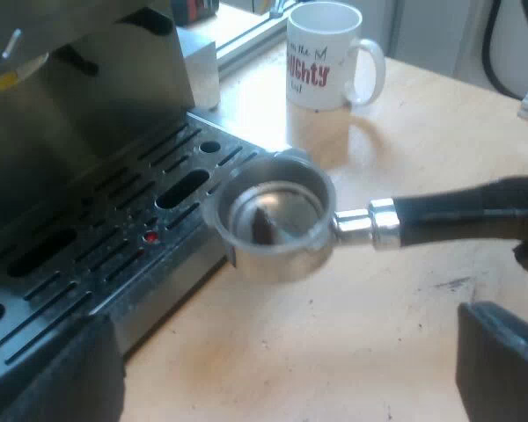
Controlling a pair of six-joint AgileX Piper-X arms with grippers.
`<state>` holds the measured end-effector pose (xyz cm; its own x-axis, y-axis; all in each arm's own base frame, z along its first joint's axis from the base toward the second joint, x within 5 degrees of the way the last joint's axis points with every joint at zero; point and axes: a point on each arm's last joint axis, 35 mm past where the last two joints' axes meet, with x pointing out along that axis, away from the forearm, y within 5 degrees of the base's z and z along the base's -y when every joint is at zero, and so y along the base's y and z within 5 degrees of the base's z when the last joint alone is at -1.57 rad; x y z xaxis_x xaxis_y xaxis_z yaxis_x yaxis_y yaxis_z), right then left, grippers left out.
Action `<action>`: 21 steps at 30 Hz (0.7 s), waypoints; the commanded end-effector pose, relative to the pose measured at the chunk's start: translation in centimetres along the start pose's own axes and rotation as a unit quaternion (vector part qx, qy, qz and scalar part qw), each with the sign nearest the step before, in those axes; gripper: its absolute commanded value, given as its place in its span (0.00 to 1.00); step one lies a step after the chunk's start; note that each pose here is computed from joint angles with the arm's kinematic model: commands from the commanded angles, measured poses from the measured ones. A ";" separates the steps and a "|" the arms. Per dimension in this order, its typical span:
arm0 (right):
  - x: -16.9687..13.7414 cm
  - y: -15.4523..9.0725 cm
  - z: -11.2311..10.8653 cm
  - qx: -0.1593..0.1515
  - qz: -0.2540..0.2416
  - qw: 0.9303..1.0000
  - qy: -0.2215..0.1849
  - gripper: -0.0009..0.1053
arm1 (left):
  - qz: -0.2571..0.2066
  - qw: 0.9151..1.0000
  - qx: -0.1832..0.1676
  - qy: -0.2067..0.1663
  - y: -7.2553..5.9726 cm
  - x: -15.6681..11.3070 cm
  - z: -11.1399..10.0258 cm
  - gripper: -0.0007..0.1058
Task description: Grind coffee beans and then tamp
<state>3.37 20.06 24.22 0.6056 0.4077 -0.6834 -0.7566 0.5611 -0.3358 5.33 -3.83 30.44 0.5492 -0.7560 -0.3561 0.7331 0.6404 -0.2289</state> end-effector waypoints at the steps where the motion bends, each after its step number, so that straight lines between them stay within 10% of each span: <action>1: 0.1 -0.1 -0.4 -0.001 -0.008 1.000 -0.009 0.01 | -0.009 1.000 -0.015 0.012 0.3 0.7 0.4 0.78; 21: 7.2 1.4 -3.1 0.028 0.032 0.998 0.039 0.01 | -0.078 0.977 -0.041 0.192 1.6 7.5 -0.7 0.78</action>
<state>5.58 21.10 16.26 0.5056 0.3611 -0.7836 -0.7907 0.5573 -0.2533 10.21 -8.27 26.54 0.2205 -0.7459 -0.6285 0.7442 0.5452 -0.3859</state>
